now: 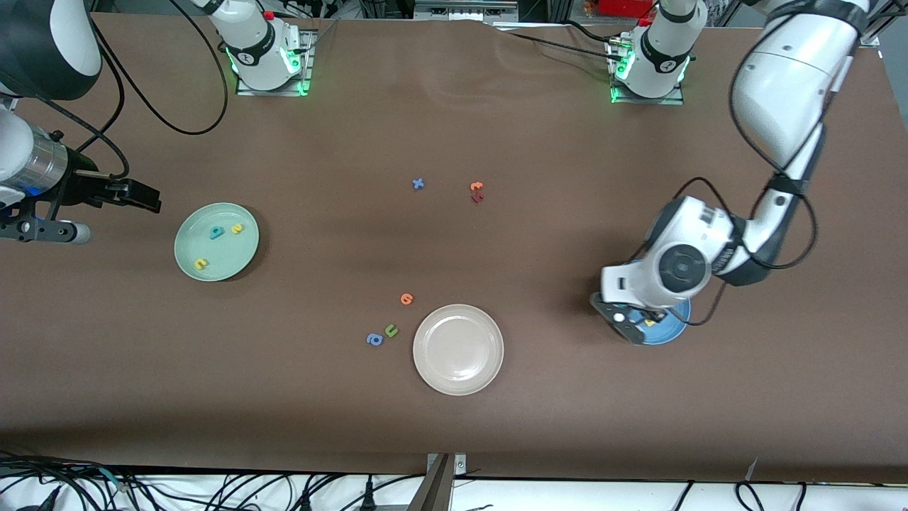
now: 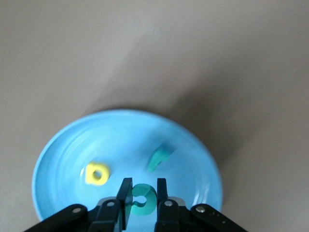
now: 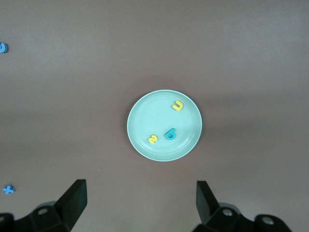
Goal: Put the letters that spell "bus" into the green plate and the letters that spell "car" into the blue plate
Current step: 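Carry the teal c onto the blue plate and release it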
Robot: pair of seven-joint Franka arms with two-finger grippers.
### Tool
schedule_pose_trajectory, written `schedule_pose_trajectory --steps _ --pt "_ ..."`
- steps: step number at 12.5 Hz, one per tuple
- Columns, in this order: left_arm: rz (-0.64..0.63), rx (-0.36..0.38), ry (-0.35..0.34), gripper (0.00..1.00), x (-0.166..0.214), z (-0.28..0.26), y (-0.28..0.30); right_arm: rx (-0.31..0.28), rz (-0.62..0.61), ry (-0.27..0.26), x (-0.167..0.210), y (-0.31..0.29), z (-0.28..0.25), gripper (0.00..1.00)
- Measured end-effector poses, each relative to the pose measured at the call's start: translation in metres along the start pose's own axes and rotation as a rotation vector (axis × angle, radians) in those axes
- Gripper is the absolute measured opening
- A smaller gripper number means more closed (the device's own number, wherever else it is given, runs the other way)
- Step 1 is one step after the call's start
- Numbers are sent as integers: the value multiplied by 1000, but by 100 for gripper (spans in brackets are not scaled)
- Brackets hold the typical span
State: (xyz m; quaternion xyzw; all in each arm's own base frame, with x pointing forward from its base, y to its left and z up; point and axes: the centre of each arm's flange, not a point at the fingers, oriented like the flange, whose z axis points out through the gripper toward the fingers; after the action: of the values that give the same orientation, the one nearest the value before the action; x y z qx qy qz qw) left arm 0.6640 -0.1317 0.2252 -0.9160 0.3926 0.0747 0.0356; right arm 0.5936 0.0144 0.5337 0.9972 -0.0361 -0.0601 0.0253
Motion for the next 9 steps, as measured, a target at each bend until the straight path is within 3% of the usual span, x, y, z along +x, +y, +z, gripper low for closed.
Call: schedule_pose_trajectory --steps 3,6,9 --pt "21 19 26 61 5 -22 7 0 0 0 0 0 0 100" --pt "-29 15 53 96 -4 -88 11 0 1 0 0 0 0 100" --pt "-170 41 72 100 -35 -179 16 0 1 0 0 0 0 100"
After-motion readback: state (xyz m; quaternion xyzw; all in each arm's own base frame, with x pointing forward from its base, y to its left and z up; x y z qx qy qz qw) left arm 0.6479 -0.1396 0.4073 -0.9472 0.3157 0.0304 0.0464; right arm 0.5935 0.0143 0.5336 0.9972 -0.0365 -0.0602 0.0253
